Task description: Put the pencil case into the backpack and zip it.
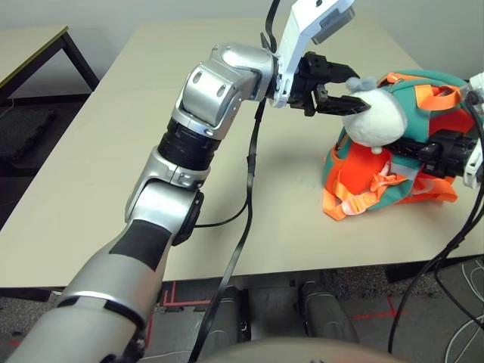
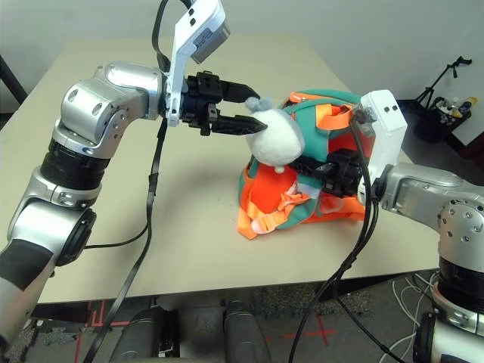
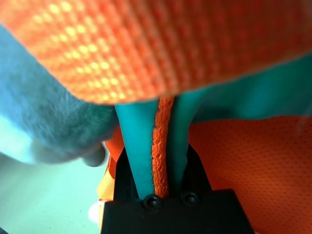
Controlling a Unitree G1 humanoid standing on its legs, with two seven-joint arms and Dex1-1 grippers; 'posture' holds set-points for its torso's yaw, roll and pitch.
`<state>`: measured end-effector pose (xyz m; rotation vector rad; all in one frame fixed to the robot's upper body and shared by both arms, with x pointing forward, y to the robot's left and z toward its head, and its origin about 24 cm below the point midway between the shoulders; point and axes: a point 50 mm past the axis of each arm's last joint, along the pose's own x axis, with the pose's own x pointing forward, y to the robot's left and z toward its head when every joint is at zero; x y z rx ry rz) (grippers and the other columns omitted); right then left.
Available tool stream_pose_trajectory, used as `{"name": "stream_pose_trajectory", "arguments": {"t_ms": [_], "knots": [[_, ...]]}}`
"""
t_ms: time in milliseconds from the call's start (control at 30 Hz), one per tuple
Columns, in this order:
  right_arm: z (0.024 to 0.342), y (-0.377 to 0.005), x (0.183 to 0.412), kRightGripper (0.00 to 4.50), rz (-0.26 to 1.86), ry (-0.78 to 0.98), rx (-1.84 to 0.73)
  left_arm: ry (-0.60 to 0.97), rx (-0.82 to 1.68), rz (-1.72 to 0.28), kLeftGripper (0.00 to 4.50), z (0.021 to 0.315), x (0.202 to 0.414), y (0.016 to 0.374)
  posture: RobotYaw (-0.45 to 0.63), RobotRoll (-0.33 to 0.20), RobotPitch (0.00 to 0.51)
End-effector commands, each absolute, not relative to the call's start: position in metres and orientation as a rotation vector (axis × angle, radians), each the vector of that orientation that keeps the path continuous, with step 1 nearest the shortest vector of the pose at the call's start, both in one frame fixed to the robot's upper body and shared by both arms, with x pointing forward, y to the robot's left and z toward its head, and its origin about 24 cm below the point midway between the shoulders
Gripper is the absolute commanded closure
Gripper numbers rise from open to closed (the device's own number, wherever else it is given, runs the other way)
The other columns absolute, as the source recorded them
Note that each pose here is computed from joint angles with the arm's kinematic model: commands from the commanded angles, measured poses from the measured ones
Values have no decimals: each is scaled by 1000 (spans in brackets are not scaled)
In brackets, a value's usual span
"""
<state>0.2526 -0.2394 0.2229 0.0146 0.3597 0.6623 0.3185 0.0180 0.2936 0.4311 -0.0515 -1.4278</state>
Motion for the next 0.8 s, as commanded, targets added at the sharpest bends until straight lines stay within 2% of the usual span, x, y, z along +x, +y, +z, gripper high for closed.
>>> {"name": "stream_pose_trajectory", "arguments": {"t_ms": [33,500,800], "knots": [[223,-236,251,4308,684,357,8,-25,451,-1460,0,288,317,14,-111,0,71],[224,-236,249,4308,680,355,9,60,517,-1531,0,259,313,13,-120,0,80],[225,-235,249,4308,679,352,8,27,532,-1515,0,245,318,0,-138,0,78]]}}
